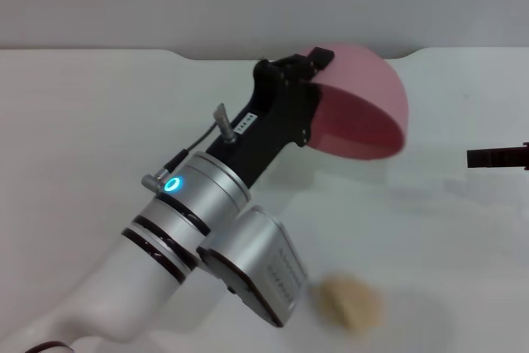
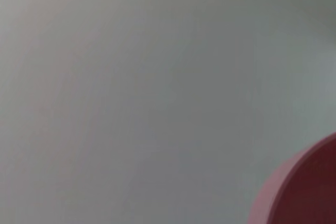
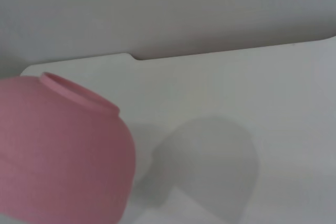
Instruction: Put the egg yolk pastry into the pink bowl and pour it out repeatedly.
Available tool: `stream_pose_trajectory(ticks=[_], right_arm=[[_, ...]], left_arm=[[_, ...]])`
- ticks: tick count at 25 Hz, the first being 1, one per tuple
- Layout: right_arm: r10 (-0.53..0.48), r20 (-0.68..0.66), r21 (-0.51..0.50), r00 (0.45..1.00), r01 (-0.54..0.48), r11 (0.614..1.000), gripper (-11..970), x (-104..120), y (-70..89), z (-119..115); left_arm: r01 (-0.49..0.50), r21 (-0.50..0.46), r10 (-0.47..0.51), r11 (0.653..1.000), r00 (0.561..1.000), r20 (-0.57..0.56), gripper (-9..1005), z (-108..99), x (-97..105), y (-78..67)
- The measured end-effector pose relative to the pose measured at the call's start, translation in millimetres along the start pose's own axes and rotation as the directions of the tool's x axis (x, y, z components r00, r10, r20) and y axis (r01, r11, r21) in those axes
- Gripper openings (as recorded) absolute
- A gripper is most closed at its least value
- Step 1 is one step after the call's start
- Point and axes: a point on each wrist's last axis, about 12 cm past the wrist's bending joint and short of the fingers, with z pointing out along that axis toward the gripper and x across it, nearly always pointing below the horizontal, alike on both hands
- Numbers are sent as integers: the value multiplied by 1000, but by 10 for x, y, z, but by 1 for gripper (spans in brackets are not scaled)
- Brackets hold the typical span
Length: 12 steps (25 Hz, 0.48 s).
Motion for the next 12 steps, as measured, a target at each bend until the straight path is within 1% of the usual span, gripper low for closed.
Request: stream_pose_trajectory(ticks=[2,3,5,6,8,11,12], right_arm=[[0,2,-5,1000,0,1000,495,0,7,7],[0,2,-7,1000,0,1000,495,-2,11,11],[-7,-5,-14,1000,7,1000,495,-12,29,35],[-12,-11,-18,1000,12,1000,495,-17,42,51],[-29,-29,-29,999,28,999,495,-34,79,97],[-64,-63,-44,996,61,997,495,-61,143,172],[-77,-75,-50,994,73,996,495,-71,168,199]], left_arm=[[9,-18,-9,1000,1000,-17,-1,0,34,22],[29,-34,-30,999,999,-36,-1,7,63,47],[105,-78,-112,991,990,-90,-1,46,126,135],[174,-109,-188,979,972,-138,-1,87,188,217],[299,-147,-326,943,920,-219,-1,162,322,368],[466,-141,-486,873,815,-315,-2,240,556,540],[545,-111,-546,831,759,-354,-2,256,672,587]])
